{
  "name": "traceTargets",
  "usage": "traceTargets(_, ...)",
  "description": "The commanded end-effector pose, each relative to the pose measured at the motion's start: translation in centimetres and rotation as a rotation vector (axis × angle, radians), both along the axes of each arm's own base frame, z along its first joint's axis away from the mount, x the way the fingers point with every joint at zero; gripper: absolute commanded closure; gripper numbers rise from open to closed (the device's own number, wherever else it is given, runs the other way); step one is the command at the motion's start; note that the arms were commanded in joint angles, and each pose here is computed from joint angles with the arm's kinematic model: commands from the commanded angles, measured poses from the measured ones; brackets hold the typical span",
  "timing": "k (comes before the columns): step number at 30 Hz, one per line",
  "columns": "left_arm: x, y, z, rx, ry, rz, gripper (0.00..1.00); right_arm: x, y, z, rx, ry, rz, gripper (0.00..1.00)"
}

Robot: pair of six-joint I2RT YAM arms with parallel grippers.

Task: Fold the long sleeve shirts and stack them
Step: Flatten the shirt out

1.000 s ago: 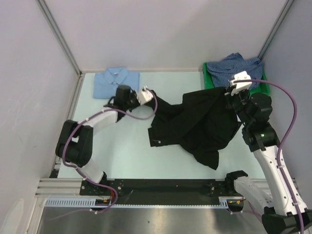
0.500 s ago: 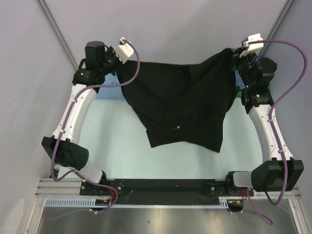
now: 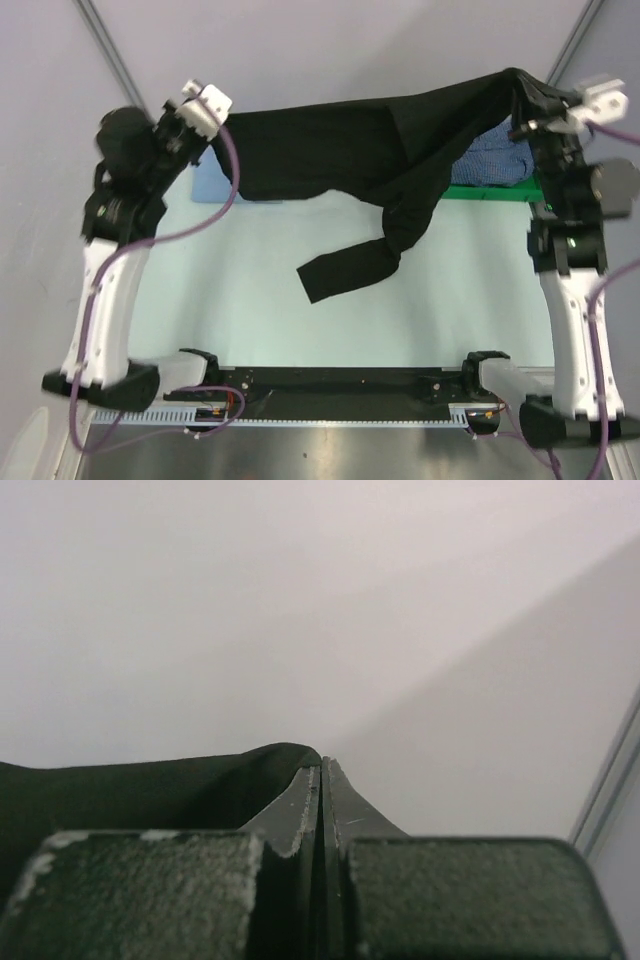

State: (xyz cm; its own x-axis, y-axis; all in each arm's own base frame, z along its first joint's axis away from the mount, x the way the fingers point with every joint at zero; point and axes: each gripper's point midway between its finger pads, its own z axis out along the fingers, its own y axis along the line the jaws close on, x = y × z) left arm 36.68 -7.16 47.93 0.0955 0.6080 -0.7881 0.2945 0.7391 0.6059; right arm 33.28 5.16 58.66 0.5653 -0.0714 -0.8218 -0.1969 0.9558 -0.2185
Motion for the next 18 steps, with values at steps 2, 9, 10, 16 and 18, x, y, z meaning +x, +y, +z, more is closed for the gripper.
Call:
traceTargets(2,-9.2,1.5,6.2,-0.097,-0.208,-0.023,1.0,-13.2,-1.4,7.5,0.059,-0.271,-0.036,1.0)
traceTargets(9,-17.5,3.1,11.2,-0.208,-0.39,-0.045,1.0,-24.5,-2.5,12.3,0.029,-0.474,-0.116,1.0)
traceTargets(10,-17.9,3.2,11.7,-0.222,-0.402,-0.044,1.0,-25.0,-2.6,12.9,0.028,-0.496,-0.126,1.0)
traceTargets(16,-16.0,4.0,13.9,-0.271,-0.412,0.028,1.0,-21.4,-2.5,15.2,-0.051,-0.54,-0.177,1.0)
traceTargets(18,-14.7,3.9,13.2,-0.248,-0.381,0.038,1.0,-18.8,-2.4,14.8,-0.062,-0.513,-0.18,1.0)
